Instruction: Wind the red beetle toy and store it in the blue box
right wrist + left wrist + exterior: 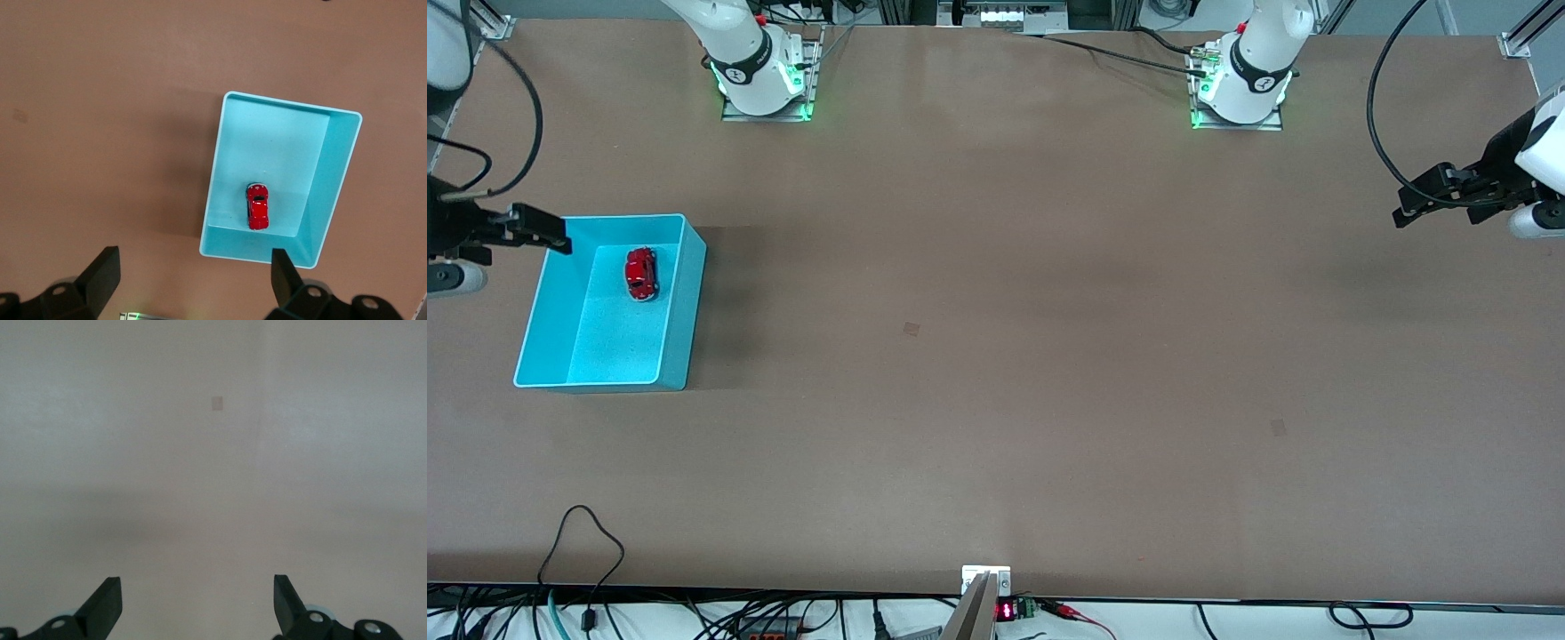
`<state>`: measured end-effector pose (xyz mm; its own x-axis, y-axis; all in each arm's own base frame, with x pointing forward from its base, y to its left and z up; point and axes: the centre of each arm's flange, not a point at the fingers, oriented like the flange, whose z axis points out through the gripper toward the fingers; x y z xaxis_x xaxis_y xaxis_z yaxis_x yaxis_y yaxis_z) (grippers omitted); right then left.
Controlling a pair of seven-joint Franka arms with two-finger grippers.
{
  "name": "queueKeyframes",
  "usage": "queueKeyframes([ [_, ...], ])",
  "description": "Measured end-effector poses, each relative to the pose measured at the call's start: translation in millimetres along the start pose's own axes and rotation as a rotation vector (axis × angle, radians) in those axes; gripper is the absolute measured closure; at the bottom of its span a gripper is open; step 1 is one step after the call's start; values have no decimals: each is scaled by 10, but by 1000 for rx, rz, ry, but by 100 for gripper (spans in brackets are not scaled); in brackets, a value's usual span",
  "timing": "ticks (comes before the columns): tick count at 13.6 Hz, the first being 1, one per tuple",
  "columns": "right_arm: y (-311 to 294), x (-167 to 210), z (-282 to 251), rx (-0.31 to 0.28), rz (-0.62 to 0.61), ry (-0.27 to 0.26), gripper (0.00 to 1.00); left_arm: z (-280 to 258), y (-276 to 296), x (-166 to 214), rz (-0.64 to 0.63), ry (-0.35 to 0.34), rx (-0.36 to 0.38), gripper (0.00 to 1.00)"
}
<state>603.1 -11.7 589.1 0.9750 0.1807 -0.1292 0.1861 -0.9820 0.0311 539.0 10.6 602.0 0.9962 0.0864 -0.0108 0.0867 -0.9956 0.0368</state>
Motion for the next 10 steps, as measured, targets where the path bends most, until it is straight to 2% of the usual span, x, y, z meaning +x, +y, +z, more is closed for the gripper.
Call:
queueKeyframes([
  [6, 16, -19, -37, -1, 4, 6, 0, -32, 71, 36, 12, 38, -2, 0],
  [10, 60, -69, 33, 3, 13, -12, 0, -35, 69, 38, 12, 41, -2, 0],
])
